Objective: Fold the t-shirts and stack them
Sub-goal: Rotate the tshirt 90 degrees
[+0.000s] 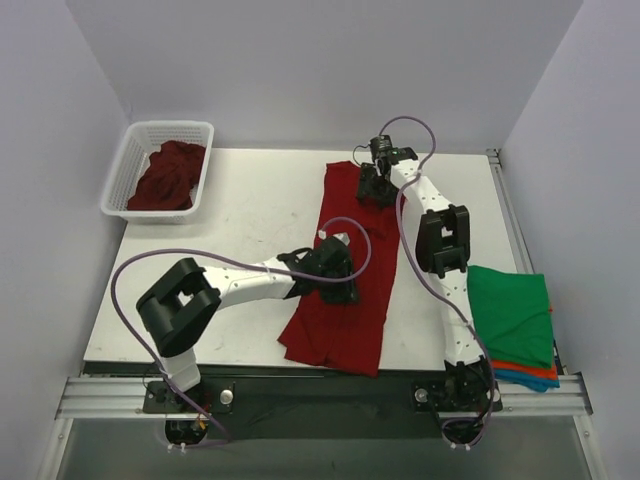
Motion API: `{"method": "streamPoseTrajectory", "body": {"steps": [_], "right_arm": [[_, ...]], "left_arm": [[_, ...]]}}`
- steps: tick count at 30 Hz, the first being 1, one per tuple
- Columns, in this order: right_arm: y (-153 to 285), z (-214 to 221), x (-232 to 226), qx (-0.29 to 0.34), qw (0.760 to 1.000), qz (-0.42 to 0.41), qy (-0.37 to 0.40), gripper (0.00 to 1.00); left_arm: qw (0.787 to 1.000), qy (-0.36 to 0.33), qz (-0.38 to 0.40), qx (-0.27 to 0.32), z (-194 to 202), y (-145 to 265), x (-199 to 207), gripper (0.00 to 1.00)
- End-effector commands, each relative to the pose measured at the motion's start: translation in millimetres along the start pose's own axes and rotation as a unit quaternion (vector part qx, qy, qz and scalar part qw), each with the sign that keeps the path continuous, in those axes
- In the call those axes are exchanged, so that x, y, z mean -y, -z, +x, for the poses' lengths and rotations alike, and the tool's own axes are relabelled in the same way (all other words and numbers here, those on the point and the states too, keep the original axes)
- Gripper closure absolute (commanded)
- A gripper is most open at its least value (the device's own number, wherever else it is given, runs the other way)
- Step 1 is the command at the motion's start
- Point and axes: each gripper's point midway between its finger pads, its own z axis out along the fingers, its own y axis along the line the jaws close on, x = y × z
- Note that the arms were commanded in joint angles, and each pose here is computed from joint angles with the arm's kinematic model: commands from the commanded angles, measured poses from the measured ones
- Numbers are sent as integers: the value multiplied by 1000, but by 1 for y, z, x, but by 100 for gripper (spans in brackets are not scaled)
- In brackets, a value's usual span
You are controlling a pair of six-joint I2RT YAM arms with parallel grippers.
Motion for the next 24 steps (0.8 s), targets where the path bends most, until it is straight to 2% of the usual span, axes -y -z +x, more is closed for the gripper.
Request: {"method": "streamPoseTrajectory", "body": {"steps": [1,6,8,10,12,13,15,16,18,19,20,22,24], "right_arm": [[-23,10,19,-46,999,-8,22,39],[5,-26,3,7,998,-62,21,23],[36,-48,-6,49,996,-79,17,18],[67,-60,-7,72,993,-91,2,18],[105,-74,-5,106,990,-92,-27,18],[103,-60,2,91,992,-79,-38,18],[111,-50,14,89,992,-54,-73,18],[117,-36,25,84,993,-36,-79,20],[126,-19,36,80,992,-18,-99,26],[124,-14,37,83,991,-17,-99,32],[107,15,48,51,994,0,-101,34],[103,21,53,62,992,0,-106,39],[84,40,62,38,994,7,-106,39]], "left_arm": [[997,14,68,31,-55,3,43,55],[993,21,91,72,-126,17,44,52],[990,26,85,106,-171,23,34,51],[989,26,69,128,-206,15,11,50],[985,11,90,144,-239,16,15,50],[987,22,90,132,-250,-2,-3,51],[981,6,138,134,-272,-4,13,51],[984,8,132,119,-272,-26,1,51],[983,-12,134,129,-290,-29,3,51],[986,-9,121,117,-287,-48,-10,51],[984,-22,131,115,-290,-52,-10,51],[983,-32,142,110,-293,-70,-12,50],[983,-35,157,92,-288,-87,-15,49]]}}
